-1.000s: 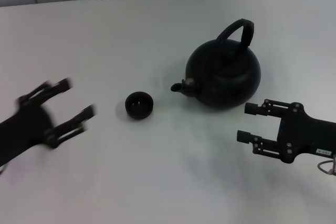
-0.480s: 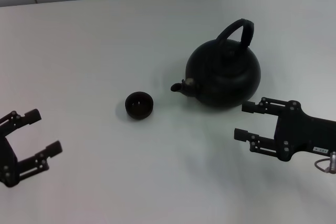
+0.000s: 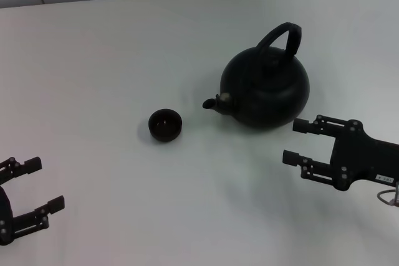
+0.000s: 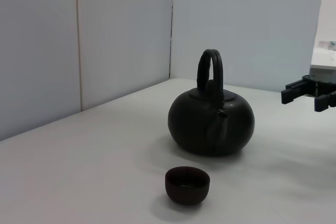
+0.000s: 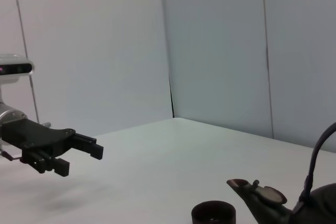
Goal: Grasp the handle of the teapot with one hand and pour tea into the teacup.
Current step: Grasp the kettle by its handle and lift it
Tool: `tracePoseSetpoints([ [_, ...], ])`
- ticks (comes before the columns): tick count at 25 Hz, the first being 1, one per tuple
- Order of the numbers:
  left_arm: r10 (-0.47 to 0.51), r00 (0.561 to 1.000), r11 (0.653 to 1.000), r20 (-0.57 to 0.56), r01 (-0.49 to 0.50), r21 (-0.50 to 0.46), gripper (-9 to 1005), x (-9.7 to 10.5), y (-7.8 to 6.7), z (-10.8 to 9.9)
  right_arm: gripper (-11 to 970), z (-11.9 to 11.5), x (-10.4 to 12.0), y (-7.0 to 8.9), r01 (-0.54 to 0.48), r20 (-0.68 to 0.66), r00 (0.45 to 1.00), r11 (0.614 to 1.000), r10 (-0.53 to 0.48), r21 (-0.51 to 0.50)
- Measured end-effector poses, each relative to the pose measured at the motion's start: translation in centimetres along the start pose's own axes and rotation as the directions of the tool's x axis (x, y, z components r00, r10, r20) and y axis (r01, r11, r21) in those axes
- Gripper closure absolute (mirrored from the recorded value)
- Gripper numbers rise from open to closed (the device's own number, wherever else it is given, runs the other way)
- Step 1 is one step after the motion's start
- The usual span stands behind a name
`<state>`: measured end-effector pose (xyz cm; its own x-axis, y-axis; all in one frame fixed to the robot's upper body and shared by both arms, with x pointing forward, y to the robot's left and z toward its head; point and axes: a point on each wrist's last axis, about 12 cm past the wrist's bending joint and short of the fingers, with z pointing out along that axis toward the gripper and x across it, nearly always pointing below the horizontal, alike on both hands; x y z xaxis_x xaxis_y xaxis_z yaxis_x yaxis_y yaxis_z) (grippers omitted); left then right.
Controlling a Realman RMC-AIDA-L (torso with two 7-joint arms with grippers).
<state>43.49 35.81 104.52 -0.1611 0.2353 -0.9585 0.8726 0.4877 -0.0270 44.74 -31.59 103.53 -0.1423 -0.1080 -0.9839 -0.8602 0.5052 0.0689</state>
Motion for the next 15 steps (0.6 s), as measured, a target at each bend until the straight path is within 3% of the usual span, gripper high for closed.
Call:
tracePoseSetpoints([
  [4, -0.003, 1.000, 1.000, 0.005, 0.003, 0.000, 184, 0.0, -0.1, 0.1, 331, -0.1, 0.3, 0.4, -0.003, 0.033, 0.999, 1.000, 0.003, 0.023],
  [8, -0.009, 1.000, 1.000, 0.008, 0.010, -0.007, 184, 0.1, -0.2, 0.3, 331, -0.9, 0.9, 1.3, 0.012, 0.136, 0.990, 0.988, -0.033, 0.154],
  [9, -0.011, 1.000, 1.000, 0.009, 0.011, -0.007, 183, 0.2, -0.2, 0.4, 331, -1.3, 1.2, 1.6, 0.014, 0.165, 0.985, 0.976, -0.051, 0.216],
  [10, -0.012, 1.000, 1.000, 0.011, 0.012, -0.007, 183, 0.2, -0.3, 0.4, 331, -2.1, 1.8, 1.8, 0.007, 0.204, 0.975, 0.936, -0.084, 0.352],
  [11, -0.013, 1.000, 1.000, 0.011, 0.013, -0.007, 183, 0.2, -0.3, 0.5, 331, -2.1, 1.8, 1.8, 0.007, 0.204, 0.975, 0.936, -0.084, 0.352],
  [13, -0.015, 1.000, 1.000, 0.012, 0.015, -0.008, 183, 0.2, -0.4, 0.7, 331, -2.7, 2.3, 1.7, -0.008, 0.214, 0.971, 0.884, -0.105, 0.468],
  [15, -0.017, 1.000, 1.000, 0.014, 0.017, -0.008, 183, 0.3, -0.4, 0.9, 331, -3.0, 2.7, 1.6, -0.023, 0.208, 0.973, 0.853, -0.101, 0.522],
])
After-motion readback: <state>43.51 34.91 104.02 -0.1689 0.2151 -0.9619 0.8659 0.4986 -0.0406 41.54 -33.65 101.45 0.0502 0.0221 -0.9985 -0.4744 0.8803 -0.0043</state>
